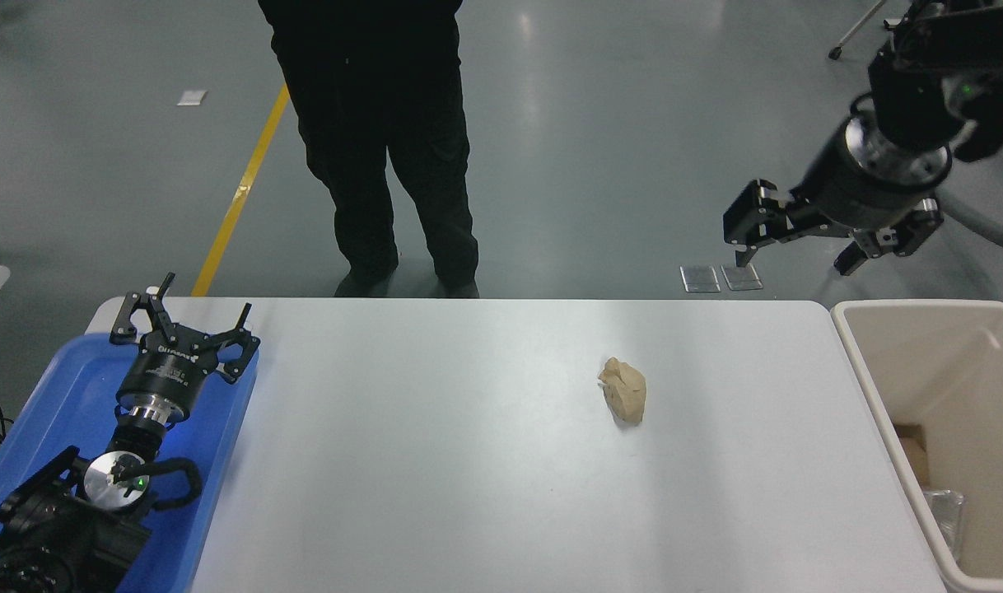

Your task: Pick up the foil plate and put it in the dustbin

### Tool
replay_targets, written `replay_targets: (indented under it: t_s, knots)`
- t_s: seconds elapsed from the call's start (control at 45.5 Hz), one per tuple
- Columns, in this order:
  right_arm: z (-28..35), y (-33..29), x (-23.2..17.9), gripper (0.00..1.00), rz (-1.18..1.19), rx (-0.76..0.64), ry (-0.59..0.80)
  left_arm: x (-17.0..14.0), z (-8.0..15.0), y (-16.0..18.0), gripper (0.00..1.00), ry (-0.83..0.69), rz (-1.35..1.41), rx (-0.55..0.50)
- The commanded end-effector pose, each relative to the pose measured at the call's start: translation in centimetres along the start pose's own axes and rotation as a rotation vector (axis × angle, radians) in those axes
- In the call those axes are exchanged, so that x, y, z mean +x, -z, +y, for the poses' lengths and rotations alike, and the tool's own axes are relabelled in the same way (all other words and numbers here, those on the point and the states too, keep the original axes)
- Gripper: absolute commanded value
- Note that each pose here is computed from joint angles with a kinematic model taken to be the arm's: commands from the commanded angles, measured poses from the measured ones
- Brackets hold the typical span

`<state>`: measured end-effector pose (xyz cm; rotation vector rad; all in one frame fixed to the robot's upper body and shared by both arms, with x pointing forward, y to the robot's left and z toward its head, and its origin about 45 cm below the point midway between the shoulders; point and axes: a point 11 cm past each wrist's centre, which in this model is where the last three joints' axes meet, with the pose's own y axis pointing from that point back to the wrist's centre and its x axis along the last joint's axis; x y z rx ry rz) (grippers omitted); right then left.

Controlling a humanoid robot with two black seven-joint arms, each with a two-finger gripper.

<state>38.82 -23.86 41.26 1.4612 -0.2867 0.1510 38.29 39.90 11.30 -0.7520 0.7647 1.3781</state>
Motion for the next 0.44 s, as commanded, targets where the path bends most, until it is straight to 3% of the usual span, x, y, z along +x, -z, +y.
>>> replay_targets:
  t_s: [0.0,0.418]
  knots:
    - [0.3,1.6,-0.4,1.00,0.053,-0.020,0.007,0.0,0.0,0.0,0.99,-0.001,0.000,-0.002]
    - [-0.8,3.3,-1.1,1.00,0.090,0.001,0.037,0.0,0.0,0.0,0.99,0.000,0.000,0.001]
